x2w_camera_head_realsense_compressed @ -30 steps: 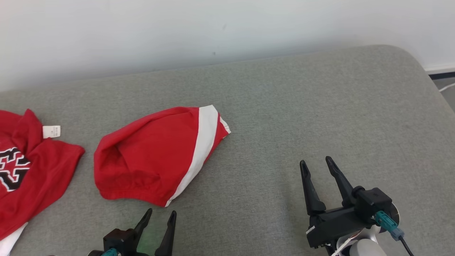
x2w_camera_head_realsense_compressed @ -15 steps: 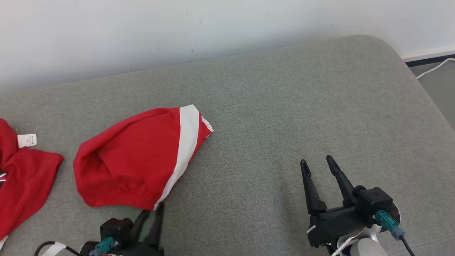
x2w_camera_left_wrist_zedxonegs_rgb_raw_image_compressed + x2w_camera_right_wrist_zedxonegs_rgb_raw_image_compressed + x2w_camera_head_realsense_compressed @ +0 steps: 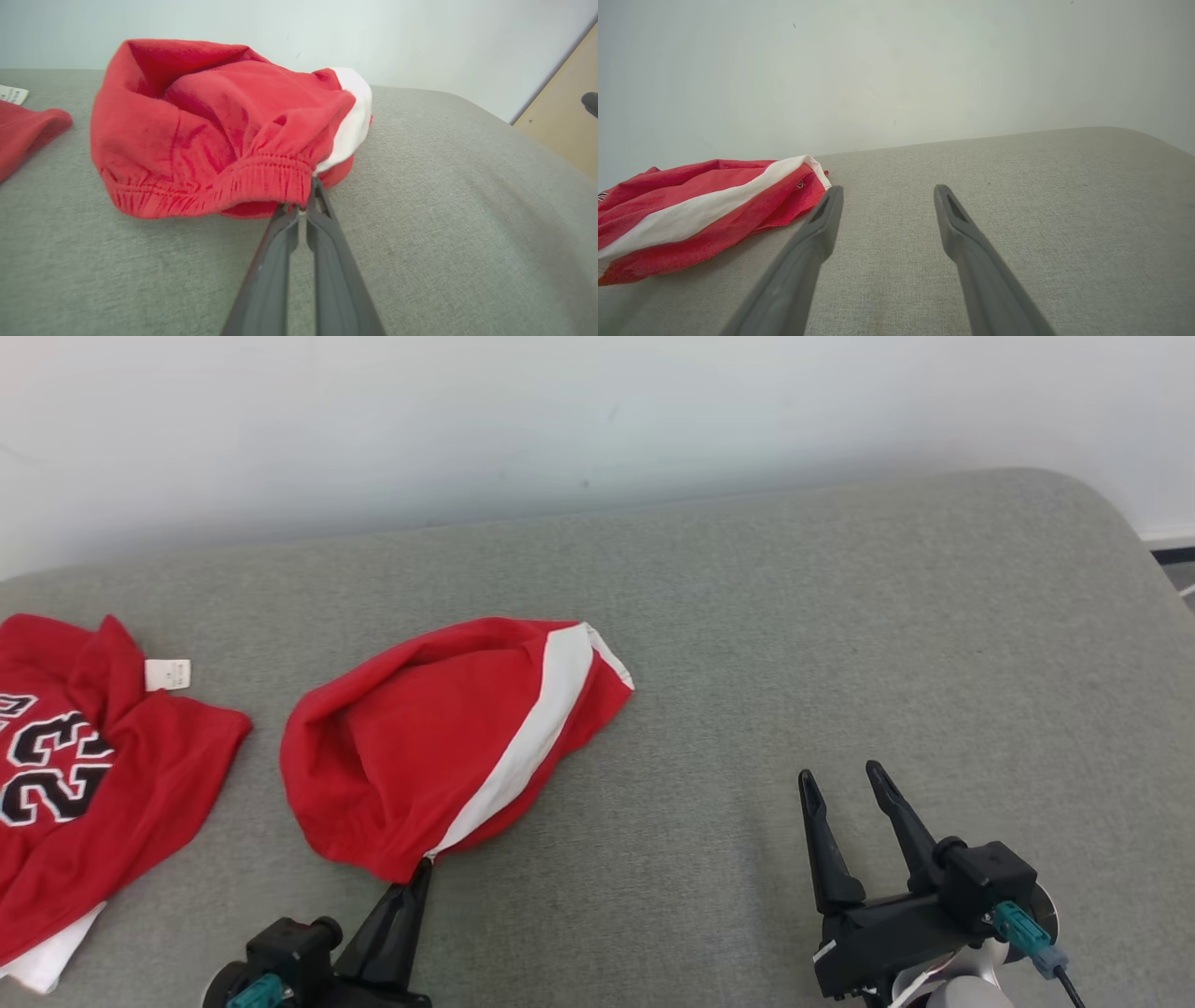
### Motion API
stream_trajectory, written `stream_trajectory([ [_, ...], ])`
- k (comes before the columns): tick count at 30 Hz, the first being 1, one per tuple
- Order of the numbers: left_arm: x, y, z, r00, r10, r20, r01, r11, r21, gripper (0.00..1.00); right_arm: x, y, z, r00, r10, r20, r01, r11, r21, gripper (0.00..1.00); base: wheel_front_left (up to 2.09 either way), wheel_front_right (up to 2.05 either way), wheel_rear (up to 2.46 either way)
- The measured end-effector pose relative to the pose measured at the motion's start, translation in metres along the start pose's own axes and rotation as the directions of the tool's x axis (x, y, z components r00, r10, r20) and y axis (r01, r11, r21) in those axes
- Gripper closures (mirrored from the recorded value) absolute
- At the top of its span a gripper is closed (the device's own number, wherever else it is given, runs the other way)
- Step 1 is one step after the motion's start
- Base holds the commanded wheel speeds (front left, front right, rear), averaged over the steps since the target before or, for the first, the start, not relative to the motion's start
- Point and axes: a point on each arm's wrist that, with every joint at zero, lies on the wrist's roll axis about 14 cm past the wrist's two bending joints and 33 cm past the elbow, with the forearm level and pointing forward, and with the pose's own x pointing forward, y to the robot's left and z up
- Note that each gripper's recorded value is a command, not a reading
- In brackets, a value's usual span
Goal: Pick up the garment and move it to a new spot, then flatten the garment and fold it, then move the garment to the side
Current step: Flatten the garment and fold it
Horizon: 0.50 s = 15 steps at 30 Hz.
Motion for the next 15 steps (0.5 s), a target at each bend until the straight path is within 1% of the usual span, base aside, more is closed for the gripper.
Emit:
stream_trajectory([
  [5, -0.022, 0.019, 0.018, 0.999, 0.047, 0.006, -0.047, 0.998, 0.034, 1.0, 0.004, 0.013, -0.001, 0.999, 0.035, 0.0, -0.035, 0.999, 0.012, 0.0, 0.0, 0.0, 0.0],
  [8, -0.036, 0.032, 0.027, 0.995, 0.1, 0.016, -0.1, 0.994, 0.045, 1.0, 0.007, 0.02, -0.001, 0.999, 0.055, 0.003, -0.055, 0.998, 0.016, 0.0, 0.0, 0.0, 0.0],
  [9, -0.036, 0.032, 0.027, 0.995, 0.1, 0.016, -0.1, 0.994, 0.045, 1.0, 0.007, 0.02, -0.001, 0.999, 0.055, 0.003, -0.055, 0.998, 0.016, 0.0, 0.0, 0.0, 0.0],
  [13, -0.056, 0.057, 0.028, 0.984, 0.177, -0.003, -0.177, 0.982, 0.059, 1.0, 0.01, 0.028, -0.001, 0.997, 0.078, 0.004, -0.078, 0.997, 0.019, 0.0, 0.0, 0.0, 0.0],
  [15, -0.064, 0.063, 0.028, 0.979, 0.204, -0.007, -0.203, 0.978, 0.052, 1.0, 0.011, 0.029, -0.002, 0.996, 0.084, 0.003, -0.084, 0.996, 0.021, 0.0, 0.0, 0.0, 0.0],
])
